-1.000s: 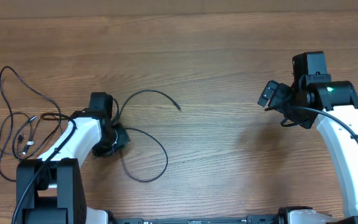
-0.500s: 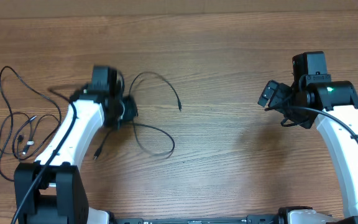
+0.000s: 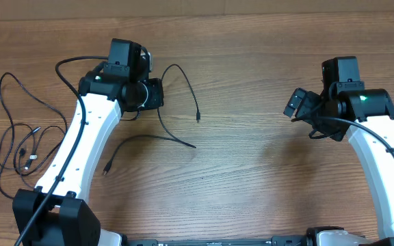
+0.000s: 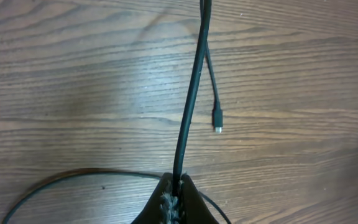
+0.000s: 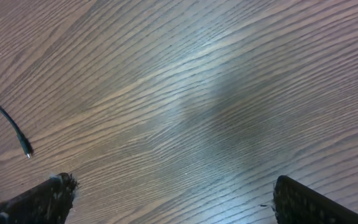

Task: Untangle cables
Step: 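Lift the center black cable with the left gripper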

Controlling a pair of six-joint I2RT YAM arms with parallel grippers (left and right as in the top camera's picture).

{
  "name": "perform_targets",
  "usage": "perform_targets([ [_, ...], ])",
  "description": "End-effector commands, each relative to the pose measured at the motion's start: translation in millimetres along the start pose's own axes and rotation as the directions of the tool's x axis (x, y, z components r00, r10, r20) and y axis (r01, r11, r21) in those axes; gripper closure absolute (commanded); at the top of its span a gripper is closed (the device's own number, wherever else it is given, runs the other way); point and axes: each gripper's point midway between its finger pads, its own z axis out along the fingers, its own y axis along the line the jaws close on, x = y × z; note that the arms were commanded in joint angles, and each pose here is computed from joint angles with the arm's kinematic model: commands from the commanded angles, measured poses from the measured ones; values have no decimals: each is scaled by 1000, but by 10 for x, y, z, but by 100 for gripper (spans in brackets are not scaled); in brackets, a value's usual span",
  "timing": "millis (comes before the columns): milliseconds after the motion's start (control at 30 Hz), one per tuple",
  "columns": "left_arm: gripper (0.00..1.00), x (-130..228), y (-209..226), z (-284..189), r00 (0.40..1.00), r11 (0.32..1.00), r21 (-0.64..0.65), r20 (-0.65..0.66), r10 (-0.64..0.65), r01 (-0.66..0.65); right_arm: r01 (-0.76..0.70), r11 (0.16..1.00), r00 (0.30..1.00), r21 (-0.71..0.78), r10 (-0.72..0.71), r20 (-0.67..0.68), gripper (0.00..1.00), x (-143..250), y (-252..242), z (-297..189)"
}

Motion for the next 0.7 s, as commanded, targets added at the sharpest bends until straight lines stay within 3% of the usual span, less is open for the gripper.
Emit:
perform_targets([
  [0, 96, -68, -42, -66, 999, 1000, 5, 23, 30, -30, -6, 1000, 1000, 5, 6, 5, 0, -8, -17, 5],
  [233, 96, -8, -75, -6, 999, 999, 6, 2, 40, -40, -6, 1000, 1000, 5, 6, 5, 0, -8, -17, 5],
  [500, 95, 332, -45, 402, 992, 998, -11, -117, 53, -55, -6, 1000, 1000, 6, 6, 4, 0, -7, -18, 5],
  [600, 61, 458, -23, 583, 985, 998, -19, -164, 56, -60, -6, 1000, 1000, 5, 6, 5, 0, -8, -17, 5],
  [667, 60, 507, -16, 676, 981, 998, -22, -184, 58, -64, -6, 1000, 1000, 5, 6, 5, 0, -7, -17, 5],
])
